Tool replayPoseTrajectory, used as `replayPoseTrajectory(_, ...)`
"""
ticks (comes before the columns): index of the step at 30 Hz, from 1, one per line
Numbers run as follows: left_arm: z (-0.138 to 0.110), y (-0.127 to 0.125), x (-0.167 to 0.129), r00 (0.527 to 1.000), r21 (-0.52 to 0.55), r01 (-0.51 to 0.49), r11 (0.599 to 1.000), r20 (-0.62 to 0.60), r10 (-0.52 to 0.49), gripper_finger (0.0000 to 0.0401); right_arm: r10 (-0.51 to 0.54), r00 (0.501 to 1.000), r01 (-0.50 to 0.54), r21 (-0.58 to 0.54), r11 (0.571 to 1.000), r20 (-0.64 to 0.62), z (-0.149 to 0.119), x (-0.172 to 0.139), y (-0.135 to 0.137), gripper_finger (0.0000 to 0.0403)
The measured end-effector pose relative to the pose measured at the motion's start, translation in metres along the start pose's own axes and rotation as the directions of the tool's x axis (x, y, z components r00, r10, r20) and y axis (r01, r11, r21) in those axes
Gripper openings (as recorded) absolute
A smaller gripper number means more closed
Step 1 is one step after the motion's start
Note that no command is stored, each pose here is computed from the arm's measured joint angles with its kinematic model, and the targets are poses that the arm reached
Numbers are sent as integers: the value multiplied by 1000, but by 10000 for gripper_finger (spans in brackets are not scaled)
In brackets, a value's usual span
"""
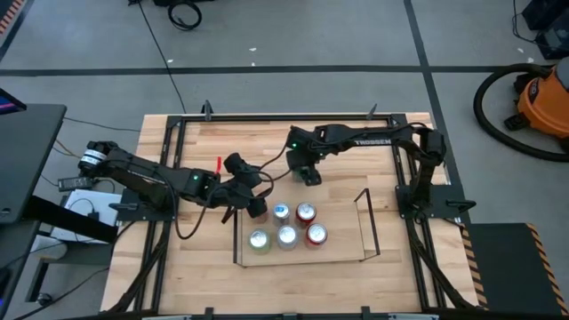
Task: Place canned beverage on shelf
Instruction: Put the green soda can on the shelf
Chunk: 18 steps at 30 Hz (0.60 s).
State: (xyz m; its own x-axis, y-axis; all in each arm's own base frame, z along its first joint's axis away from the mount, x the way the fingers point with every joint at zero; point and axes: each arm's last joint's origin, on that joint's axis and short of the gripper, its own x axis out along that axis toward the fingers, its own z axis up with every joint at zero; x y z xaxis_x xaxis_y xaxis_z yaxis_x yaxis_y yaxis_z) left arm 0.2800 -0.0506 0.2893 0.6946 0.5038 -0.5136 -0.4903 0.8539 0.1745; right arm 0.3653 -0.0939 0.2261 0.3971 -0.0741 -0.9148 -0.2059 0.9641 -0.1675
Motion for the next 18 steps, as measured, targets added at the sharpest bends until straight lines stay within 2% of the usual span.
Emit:
replayPoseTrajectory(3, 0, 0, 0, 1000, 0, 0, 1000, 0, 0, 352, 9, 1000, -10, -99, 995, -13, -1, -1, 2, 326)
replayPoseTrajectory(7, 0, 0, 0, 1000, 1, 0, 1000, -1, 0, 352, 12, 999, -24, -253, 967, -47, -1, -2, 7, 333)
replayPoseTrajectory(9, 0, 0, 0, 1000, 1, 0, 1000, -1, 0, 352, -7, 998, -10, -285, 958, -58, -1, -2, 9, 334)
replayPoseTrajectory(14, 0, 0, 0, 1000, 1, 0, 1000, -1, 0, 352, -64, 993, 39, -235, 971, -98, 0, -2, 13, 342)
replayPoseTrajectory(18, 0, 0, 0, 1000, 1, -1, 1000, -1, 1, 352, -62, 989, 38, -181, 983, -132, -2, -1, 16, 369)
